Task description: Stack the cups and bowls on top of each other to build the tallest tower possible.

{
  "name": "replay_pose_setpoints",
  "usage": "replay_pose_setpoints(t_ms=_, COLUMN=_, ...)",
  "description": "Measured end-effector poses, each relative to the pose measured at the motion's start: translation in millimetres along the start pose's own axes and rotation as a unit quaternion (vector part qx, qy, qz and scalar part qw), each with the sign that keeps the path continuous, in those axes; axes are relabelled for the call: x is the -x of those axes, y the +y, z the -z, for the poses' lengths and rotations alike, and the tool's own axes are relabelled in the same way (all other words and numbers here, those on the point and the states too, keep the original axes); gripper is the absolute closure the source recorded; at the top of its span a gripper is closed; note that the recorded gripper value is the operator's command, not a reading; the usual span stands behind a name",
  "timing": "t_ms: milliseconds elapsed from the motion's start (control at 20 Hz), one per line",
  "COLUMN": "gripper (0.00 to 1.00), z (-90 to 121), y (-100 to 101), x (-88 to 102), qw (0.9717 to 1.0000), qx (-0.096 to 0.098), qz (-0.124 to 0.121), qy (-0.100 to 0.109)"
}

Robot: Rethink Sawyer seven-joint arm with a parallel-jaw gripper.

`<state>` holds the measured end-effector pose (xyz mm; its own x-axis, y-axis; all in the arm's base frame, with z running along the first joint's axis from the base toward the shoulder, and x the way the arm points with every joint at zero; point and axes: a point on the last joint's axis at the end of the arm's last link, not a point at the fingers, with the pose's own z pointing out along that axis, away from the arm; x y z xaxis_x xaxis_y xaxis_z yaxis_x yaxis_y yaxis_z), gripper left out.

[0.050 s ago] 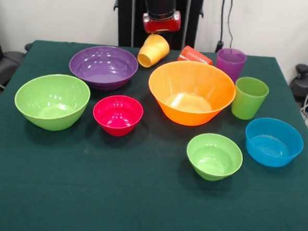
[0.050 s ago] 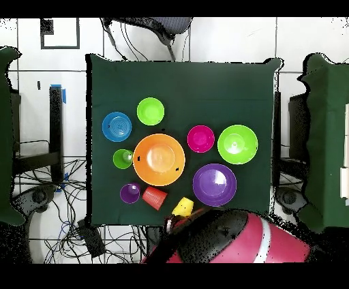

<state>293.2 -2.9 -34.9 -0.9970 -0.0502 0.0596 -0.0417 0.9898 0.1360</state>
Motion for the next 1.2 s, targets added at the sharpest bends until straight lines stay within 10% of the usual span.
replay_pose_setpoints(t_ms=500, gripper=1.00, z=12.4, y=12.4, x=21.9, qw=0.9977, qx=-0.019, qz=0.041, qy=-0.050)
replay_pose_setpoints(t_ms=800, gripper=1.00, z=25.1, y=15.1, x=22.1, qw=0.9902, qx=-0.055, qz=0.082, qy=-0.099)
replay_pose_setpoints(t_ms=1200, gripper=1.00, z=39.7, y=20.0, x=18.8, qw=0.9784, qx=-0.105, qz=0.141, qy=-0.109)
